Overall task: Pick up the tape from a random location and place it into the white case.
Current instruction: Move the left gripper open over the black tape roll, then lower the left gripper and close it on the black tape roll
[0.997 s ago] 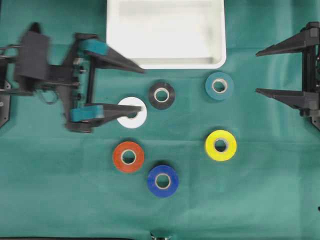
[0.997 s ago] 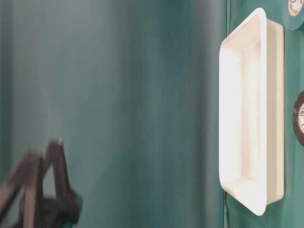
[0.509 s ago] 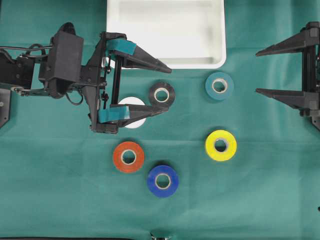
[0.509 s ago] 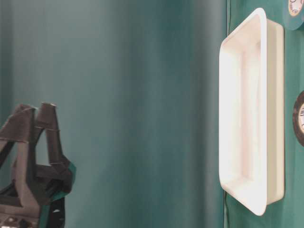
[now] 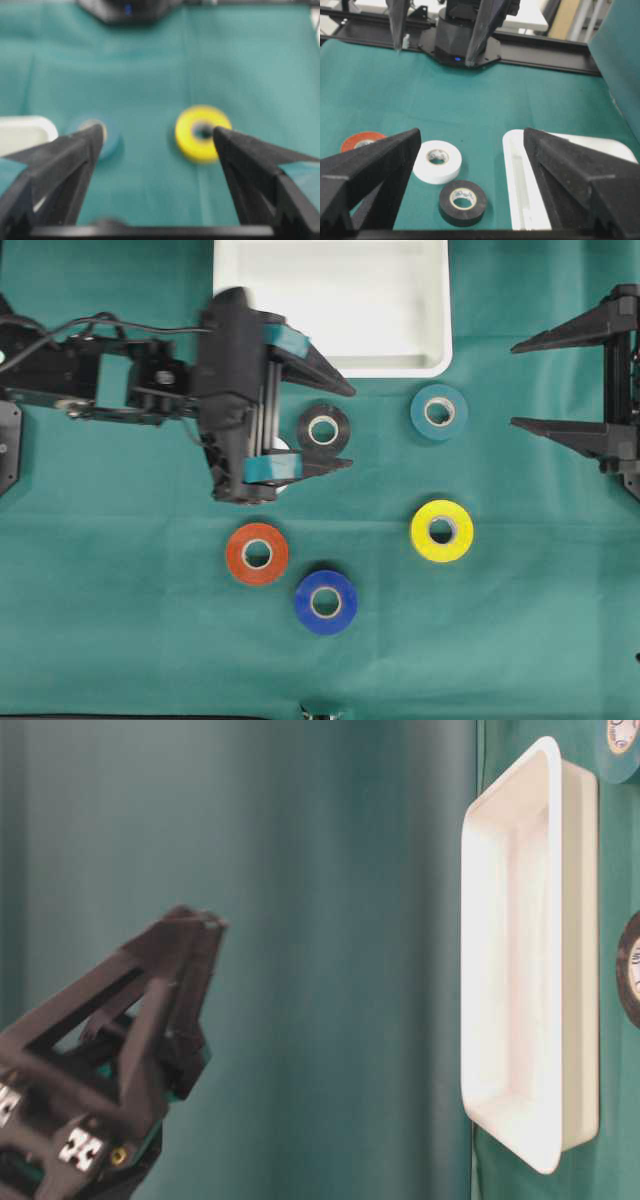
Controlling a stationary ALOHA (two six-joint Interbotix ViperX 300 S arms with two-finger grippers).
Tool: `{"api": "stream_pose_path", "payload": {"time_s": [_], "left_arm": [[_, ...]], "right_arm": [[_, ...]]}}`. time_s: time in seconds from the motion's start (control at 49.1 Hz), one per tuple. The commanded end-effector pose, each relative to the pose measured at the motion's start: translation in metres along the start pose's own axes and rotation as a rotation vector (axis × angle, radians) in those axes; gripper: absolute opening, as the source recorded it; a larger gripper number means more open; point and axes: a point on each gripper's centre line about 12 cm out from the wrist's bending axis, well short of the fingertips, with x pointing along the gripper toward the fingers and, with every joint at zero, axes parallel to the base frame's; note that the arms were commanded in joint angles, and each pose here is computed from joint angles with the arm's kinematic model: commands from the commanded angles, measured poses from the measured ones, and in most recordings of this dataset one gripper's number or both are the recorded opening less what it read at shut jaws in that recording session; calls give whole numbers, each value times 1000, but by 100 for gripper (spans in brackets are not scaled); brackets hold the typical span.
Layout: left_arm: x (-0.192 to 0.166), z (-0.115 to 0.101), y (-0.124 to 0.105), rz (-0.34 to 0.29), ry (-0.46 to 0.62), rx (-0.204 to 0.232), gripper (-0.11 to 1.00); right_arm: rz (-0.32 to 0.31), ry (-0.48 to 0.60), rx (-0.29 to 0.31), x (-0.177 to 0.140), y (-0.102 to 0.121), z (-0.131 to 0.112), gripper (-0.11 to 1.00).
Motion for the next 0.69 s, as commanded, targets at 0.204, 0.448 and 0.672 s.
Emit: {"api": "stream_pose_path", "payload": {"time_s": [0.204, 0.448, 0.672], "left_arm": [[12, 16, 7, 15, 308, 8, 100], [20, 22, 8, 17, 497, 21, 100], [21, 25, 8, 14, 513, 35, 100]], "right_arm": [[-2, -17, 8, 2, 0, 8, 92], [0, -9, 8, 4, 0, 7, 92], [-1, 2, 12, 5, 0, 4, 92]]}}
